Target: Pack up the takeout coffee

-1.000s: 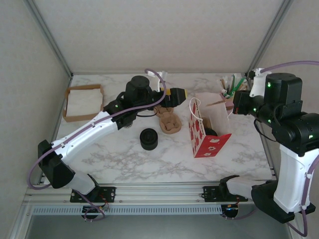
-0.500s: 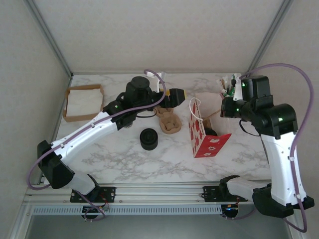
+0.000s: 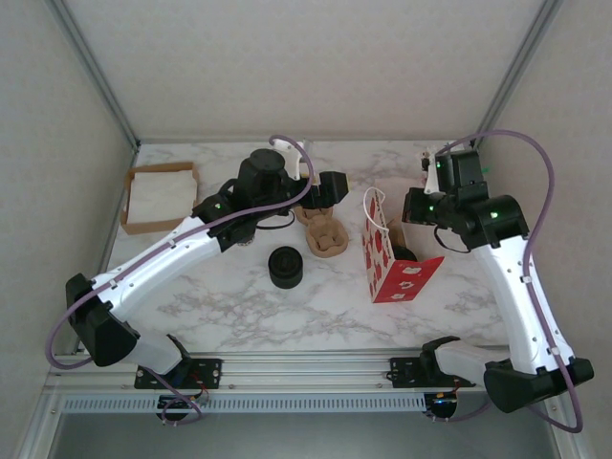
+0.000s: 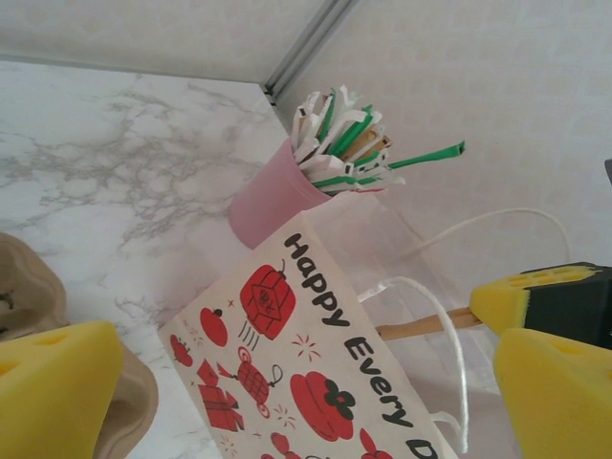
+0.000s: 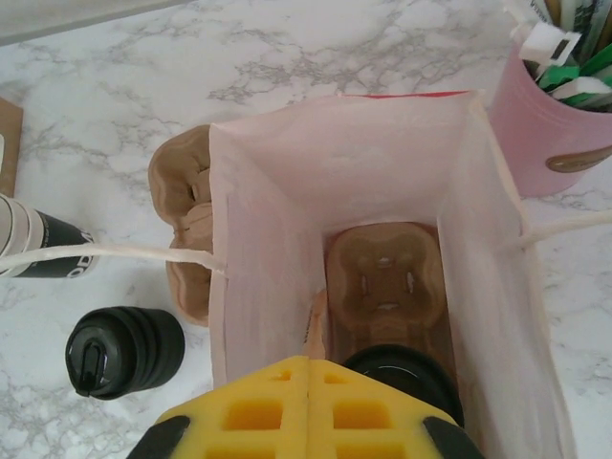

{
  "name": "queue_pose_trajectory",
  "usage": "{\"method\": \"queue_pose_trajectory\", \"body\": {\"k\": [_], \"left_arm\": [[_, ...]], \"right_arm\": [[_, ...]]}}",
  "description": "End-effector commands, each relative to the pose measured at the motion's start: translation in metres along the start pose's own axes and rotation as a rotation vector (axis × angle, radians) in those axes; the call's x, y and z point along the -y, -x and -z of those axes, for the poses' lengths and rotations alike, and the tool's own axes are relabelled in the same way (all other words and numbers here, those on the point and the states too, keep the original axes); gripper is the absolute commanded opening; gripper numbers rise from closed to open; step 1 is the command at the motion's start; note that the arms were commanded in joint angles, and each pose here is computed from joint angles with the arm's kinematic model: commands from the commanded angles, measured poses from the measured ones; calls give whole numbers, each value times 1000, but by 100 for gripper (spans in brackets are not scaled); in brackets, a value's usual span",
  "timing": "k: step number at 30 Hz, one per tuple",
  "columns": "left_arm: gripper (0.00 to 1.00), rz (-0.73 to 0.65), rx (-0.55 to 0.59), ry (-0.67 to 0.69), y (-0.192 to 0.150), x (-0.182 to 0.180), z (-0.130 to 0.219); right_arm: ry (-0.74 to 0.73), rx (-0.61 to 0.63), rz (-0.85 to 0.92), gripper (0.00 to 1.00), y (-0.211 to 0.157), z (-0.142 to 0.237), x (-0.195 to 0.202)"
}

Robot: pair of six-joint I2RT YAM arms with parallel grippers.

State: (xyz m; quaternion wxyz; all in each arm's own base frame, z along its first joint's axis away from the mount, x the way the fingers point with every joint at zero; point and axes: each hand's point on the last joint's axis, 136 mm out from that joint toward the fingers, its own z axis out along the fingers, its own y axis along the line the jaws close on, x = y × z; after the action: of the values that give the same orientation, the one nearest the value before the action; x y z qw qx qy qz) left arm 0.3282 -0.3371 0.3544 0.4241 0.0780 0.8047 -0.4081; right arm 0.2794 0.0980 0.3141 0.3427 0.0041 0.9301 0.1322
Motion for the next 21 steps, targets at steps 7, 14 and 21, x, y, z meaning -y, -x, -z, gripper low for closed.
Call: {"method": "queue_pose_trajectory", "body": {"k": [7, 14, 21], "left_arm": [[100, -32, 17, 91, 4, -13, 0], [100, -21, 18, 120, 3, -20, -9], [100, -12, 13, 131, 0, -24, -15]], "right_arm": [[32, 30, -29, 0, -2, -22, 3], [42, 5, -27, 0, -8, -38, 4], [31, -11, -24, 0, -11, -49, 8]]}}
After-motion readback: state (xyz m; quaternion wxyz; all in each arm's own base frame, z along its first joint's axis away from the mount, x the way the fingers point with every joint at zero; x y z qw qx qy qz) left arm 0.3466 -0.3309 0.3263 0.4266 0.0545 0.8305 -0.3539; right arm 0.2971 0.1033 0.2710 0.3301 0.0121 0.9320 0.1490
